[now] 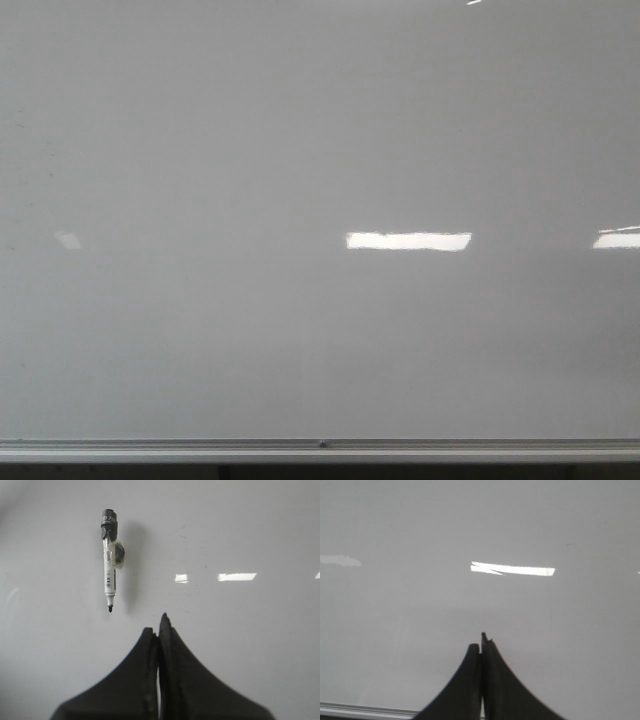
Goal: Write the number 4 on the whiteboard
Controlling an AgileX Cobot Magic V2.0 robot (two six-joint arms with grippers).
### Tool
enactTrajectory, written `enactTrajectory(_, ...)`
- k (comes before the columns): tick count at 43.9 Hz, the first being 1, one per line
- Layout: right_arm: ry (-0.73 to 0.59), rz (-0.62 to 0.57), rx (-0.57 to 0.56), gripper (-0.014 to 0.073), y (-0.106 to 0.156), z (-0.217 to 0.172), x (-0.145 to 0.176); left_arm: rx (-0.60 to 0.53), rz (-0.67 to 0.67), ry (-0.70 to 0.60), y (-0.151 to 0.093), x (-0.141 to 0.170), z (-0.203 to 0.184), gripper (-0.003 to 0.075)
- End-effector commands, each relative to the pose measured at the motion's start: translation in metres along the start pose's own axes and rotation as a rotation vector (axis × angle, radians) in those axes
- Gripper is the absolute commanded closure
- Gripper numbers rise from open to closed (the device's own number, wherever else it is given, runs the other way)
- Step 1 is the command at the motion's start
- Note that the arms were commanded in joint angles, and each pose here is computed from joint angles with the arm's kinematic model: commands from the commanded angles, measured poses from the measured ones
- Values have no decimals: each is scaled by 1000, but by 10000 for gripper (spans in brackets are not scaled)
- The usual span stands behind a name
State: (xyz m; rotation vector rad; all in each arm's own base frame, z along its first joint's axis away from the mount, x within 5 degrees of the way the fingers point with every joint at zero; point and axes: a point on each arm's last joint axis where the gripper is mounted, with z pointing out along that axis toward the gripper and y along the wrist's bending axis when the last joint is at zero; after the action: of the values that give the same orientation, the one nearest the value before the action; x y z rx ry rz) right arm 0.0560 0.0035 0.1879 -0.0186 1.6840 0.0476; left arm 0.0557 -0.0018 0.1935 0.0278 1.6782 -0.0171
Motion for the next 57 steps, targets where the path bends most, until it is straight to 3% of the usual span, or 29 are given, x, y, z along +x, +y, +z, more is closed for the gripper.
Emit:
enactTrajectory(1, -111, -12, 18, 658, -1, -3, -13, -4, -12, -91, 0, -7, -1, 741)
enactTrajectory(39, -111, -12, 18, 658, -1, -3, -13, -4, -12, -91, 0, -7, -1, 741)
enactTrajectory(50, -159, -4, 24, 658, -2, -3, -17, -13, 15, -176, 1, -14, -2, 741)
enactTrajectory(57, -243, 60, 17, 658, -2, -9, -38, -17, -15, -378, 2, -34, -8, 741)
